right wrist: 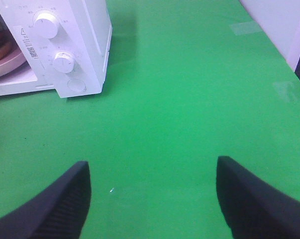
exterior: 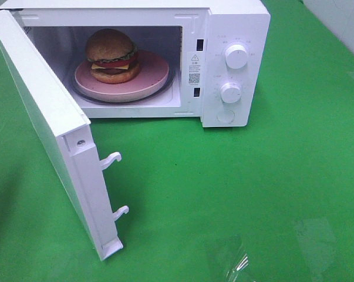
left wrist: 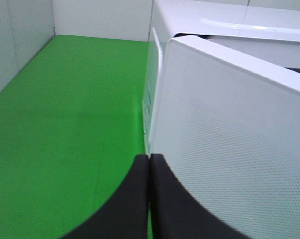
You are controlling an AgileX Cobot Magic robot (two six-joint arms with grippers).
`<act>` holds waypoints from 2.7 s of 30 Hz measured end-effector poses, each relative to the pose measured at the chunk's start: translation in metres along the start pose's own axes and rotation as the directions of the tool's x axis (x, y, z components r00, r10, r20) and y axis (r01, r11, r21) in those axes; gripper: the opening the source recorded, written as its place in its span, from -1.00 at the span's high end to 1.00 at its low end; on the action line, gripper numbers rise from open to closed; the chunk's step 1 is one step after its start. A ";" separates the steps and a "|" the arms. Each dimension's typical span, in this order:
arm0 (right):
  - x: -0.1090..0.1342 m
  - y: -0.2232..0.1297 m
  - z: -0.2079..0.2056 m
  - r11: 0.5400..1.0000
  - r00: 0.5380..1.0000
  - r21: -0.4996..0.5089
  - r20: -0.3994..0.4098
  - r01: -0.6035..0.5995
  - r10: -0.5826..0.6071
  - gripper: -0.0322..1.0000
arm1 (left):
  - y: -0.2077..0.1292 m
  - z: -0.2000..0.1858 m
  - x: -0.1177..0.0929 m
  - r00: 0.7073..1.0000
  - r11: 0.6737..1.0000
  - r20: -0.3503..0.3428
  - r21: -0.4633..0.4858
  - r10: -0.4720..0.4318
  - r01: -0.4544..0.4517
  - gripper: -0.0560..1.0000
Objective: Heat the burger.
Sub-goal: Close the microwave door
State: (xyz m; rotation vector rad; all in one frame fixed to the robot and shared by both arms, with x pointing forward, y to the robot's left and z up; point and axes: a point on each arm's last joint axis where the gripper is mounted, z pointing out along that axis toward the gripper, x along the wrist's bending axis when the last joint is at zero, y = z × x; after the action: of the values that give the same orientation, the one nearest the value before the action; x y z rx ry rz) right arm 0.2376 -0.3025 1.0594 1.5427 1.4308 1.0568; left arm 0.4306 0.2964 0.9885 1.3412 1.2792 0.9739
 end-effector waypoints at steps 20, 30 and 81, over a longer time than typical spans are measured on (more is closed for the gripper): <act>0.000 0.000 0.000 1.000 1.000 0.000 0.000 0.000 0.000 -0.37 | -0.021 0.051 -0.034 0.965 0.992 0.261 0.116 0.028 -0.060 0.89; 0.000 0.000 0.000 1.000 1.000 0.000 0.000 0.000 0.000 -0.37 | -0.034 0.067 -0.059 0.960 0.985 0.280 0.168 -0.005 -0.044 0.89; 0.000 0.000 0.000 1.000 1.000 0.000 0.000 0.000 0.000 -0.37 | -0.040 0.190 -0.242 0.888 0.972 0.458 0.185 0.042 -0.141 0.89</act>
State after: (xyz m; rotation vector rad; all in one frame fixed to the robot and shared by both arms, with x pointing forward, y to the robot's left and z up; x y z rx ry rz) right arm 0.2376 -0.3025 1.0594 1.5427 1.4308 1.0568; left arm 0.5807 0.0300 0.9363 1.6919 0.9841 0.5429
